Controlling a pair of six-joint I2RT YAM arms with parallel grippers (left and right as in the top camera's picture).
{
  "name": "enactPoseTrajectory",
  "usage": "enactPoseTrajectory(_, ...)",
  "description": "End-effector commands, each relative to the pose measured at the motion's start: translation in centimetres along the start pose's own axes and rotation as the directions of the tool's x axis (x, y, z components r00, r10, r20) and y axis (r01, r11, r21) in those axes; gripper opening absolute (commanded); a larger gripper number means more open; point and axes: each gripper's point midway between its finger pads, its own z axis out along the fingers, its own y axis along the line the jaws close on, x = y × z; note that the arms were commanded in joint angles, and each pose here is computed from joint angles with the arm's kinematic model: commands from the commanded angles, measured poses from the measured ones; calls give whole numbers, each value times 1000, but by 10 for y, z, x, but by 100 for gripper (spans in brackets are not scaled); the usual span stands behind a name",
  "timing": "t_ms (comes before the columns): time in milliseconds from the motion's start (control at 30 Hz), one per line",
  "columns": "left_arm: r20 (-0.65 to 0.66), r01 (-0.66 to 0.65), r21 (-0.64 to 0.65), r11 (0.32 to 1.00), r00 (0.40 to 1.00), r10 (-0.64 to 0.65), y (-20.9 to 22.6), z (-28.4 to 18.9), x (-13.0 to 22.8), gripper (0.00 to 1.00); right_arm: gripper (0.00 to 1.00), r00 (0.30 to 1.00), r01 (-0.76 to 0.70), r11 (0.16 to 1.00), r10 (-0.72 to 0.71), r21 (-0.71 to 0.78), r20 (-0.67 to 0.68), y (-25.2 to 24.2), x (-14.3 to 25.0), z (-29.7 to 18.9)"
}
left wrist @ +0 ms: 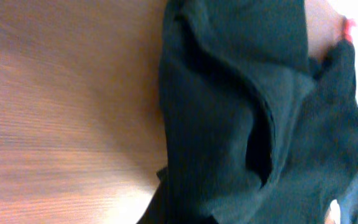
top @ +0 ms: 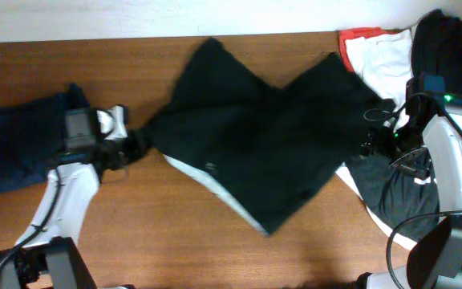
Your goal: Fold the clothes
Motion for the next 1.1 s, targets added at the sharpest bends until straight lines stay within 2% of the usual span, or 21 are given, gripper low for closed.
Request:
enactPoseTrajectory(0,187,13,-22,1000,982,-8,26,-26,-53,11,99,1000,-8,1000,8,10,6,-3,-1,-1)
enactPoseTrajectory(67,216,18,-12,1000,976,-14,24,-31,-63,99,99,1000,-8,1000,8,9,6,-3,-1,-1)
enactPoseTrajectory(133,90,81,6,997,993,-81,23,-25,-32,99,99,1000,-7,1000,7,-2,3,0,0,-1)
enactPoseTrajectory(167,-35,141,-20,990,989,-141,22,-21,1,99,99,1000,-6,1000,6,-12,2,1,0,-1)
enactPoseTrajectory(233,-270,197,-76,977,939,-211,7,-19,65,99,99,1000,-3,1000,3,-28,10,4,-3,-1)
enactPoseTrajectory(267,-381,179,-91,980,903,-200,-8,-16,98,99,99,1000,-3,999,3,-38,8,6,-3,0)
enactPoseTrajectory(300,-412,161,-89,983,893,-184,-14,-14,108,99,99,1000,4,999,-4,-46,2,8,-3,1)
enactPoseTrajectory(400,-547,117,-98,988,824,-152,-53,5,172,99,99,1000,6,999,-7,-43,-30,8,-1,9)
enactPoseTrajectory(500,-614,152,-169,974,757,-224,-80,16,229,99,99,1000,6,999,-7,-43,-30,8,-1,10)
enactPoseTrajectory(567,-626,166,-191,967,738,-251,-91,22,257,99,99,999,6,999,-7,-43,-31,8,-1,10)
enactPoseTrajectory(633,-621,182,-214,960,733,-277,-92,26,271,95,99,999,6,999,-7,-42,-34,8,-1,10)
enactPoseTrajectory(667,-600,175,-220,960,751,-274,-87,31,271,83,99,999,6,999,-7,-42,-34,8,-1,10)
enactPoseTrajectory(700,-569,167,-199,966,782,-253,-87,38,264,63,99,999,6,999,-7,-42,-34,8,0,10)
enactPoseTrajectory(733,-570,177,-186,967,782,-253,-91,39,263,58,99,999,6,999,-7,-42,-34,8,0,10)
enactPoseTrajectory(767,-578,196,-192,962,769,-273,-92,37,266,58,99,999,6,999,-7,-42,-34,8,0,10)
enactPoseTrajectory(833,-614,227,-220,949,724,-316,-96,30,277,67,99,999,6,999,-7,-42,-34,8,0,10)
enactPoseTrajectory(900,-614,250,-284,926,695,-375,-95,27,292,68,99,999,6,999,-7,-42,-34,8,0,10)
enactPoseTrajectory(967,-558,230,-325,917,737,-382,-84,33,290,68,99,999,6,999,-7,-42,-34,8,0,10)
enactPoseTrajectory(1000,-504,210,-336,918,784,-363,-77,39,281,58,99,999,6,999,-7,-42,-34,8,0,10)
enactPoseTrajectory(1033,-487,205,-344,916,795,-361,-74,40,279,47,99,999,6,999,-7,-42,-35,8,0,10)
enactPoseTrajectory(1067,-494,206,-342,917,790,-362,-75,40,280,30,99,999,5,999,-7,-42,-36,8,0,10)
